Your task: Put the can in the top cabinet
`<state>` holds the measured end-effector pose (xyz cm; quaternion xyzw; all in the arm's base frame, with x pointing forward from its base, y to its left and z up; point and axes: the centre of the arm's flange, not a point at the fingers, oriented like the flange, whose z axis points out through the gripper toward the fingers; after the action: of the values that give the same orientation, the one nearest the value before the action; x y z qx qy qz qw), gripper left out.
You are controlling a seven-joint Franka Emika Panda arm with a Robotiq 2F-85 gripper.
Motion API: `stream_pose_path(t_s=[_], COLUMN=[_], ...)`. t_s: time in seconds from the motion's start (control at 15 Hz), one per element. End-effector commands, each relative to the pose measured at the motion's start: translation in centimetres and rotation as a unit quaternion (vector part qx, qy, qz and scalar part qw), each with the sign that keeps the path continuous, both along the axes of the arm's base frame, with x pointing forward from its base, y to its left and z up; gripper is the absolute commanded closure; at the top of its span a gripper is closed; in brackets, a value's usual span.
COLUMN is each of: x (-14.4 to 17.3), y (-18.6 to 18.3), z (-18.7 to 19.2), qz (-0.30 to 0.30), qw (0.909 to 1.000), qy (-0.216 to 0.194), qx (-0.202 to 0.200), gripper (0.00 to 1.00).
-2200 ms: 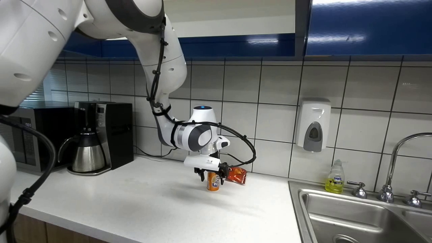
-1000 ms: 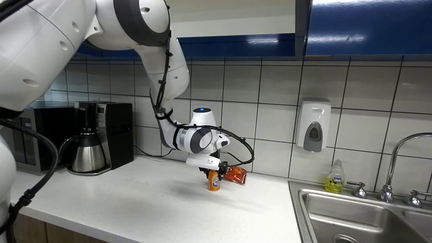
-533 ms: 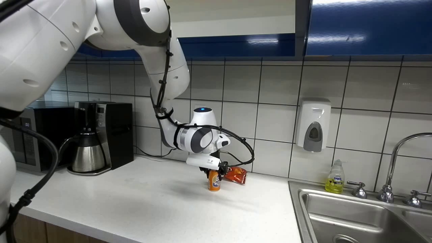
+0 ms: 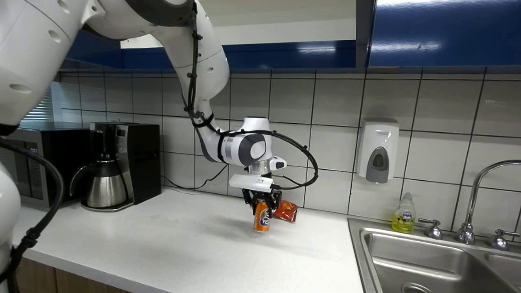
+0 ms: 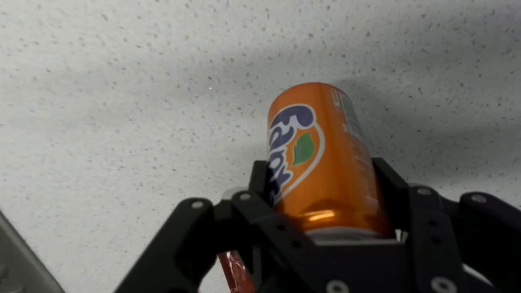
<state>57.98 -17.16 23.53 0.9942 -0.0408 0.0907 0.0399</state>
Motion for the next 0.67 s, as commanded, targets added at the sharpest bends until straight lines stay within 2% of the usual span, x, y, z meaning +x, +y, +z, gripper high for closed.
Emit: stream_pose_path(t_s=[0.0,0.6], x=[-2.7,-9.4], y=[0.3,3.2], z=[4.5,11.9], qz=[-0.005,0.021], qw=[0.9995,0.9972], qy=[0.028,0.072], qx=[-0.01,-0.001], gripper=[0.62,0.62])
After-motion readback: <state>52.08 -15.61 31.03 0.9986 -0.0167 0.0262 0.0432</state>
